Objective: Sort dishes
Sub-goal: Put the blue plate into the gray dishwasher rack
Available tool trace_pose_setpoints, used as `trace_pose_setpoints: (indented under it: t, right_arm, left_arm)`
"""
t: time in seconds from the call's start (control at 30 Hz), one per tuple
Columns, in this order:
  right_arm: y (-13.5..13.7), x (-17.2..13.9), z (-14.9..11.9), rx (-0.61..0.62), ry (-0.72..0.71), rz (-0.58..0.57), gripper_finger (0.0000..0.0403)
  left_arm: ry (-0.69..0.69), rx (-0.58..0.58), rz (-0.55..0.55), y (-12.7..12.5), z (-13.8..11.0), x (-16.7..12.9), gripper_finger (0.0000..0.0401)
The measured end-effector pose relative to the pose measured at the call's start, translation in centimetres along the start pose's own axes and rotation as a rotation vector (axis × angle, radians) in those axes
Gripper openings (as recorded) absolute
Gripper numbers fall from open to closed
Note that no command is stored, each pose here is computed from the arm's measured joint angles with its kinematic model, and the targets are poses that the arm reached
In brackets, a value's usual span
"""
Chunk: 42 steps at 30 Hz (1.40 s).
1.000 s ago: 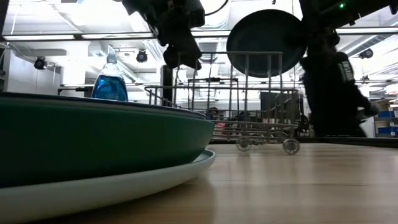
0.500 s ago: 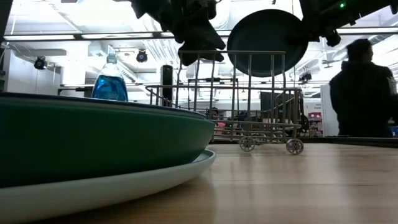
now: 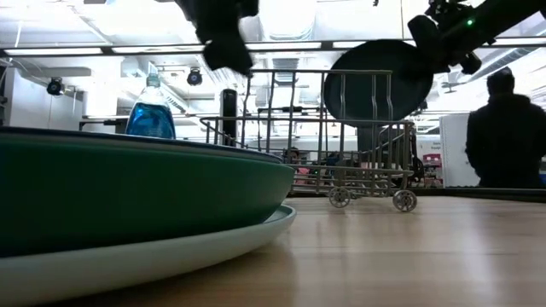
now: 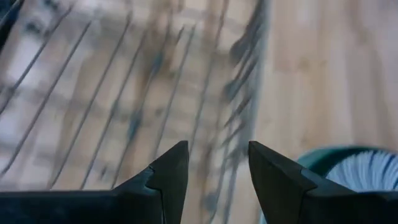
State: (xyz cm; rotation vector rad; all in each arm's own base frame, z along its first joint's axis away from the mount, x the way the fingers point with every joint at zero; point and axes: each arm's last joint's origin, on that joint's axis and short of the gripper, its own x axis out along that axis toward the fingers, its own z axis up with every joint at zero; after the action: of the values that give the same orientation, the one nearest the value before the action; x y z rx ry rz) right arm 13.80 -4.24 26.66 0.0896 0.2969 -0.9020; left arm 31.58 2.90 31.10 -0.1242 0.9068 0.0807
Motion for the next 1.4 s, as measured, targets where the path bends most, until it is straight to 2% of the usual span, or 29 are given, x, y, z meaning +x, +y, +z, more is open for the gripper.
trace_pose_setpoints:
  t: [0.23, 0.5, 0.6, 0.73, 0.83, 1.0, 1.27, 1.4]
  right_arm:
    - [-0.1, 0.0, 0.3, -0.148, -0.028, -0.052, 0.0016]
    - [0.1, 0.3, 0.3, -0.288, -0.070, -0.054, 0.0016]
    - [0.1, 0.1, 0.7, -0.299, -0.091, -0.055, 0.0016]
    - [-0.2, -0.5, 2.0, -0.233, -0.133, -0.062, 0.0016]
    - [-0.6, -0.7, 2.6, -0.231, -0.140, -0.157, 0.0016]
    - [-1.4, -1.0, 2.4, -0.285, -0.052, -0.424, 0.0016]
    - [-1.3, 0.1, -1.4, -0.191, 0.133, -0.491, 0.0016]
    - [-0.4, 1.3, -2.1, -0.227, 0.170, -0.511, 0.0016]
  left_arm:
    - [0.159, -0.068, 0.051, 0.1, -1.8, -0.6, 0.0155]
    - [0.135, -0.030, 0.035, 0.0, -3.6, 2.2, 0.0155]
    - [0.126, -0.041, 0.035, 0.1, -4.4, 3.2, 0.0155]
    - [0.099, -0.058, 0.033, 0.2, -4.9, 4.1, 0.0155]
    - [0.087, -0.075, 0.032, 0.2, -5.2, 4.6, 0.0155]
    - [0.096, -0.103, 0.032, 0.2, -5.9, 5.1, 0.0155]
    - [0.068, -0.115, 0.029, 0.2, -5.7, 5.2, 0.0155]
    - [0.039, -0.106, 0.023, 0.2, -5.4, 5.5, 0.0155]
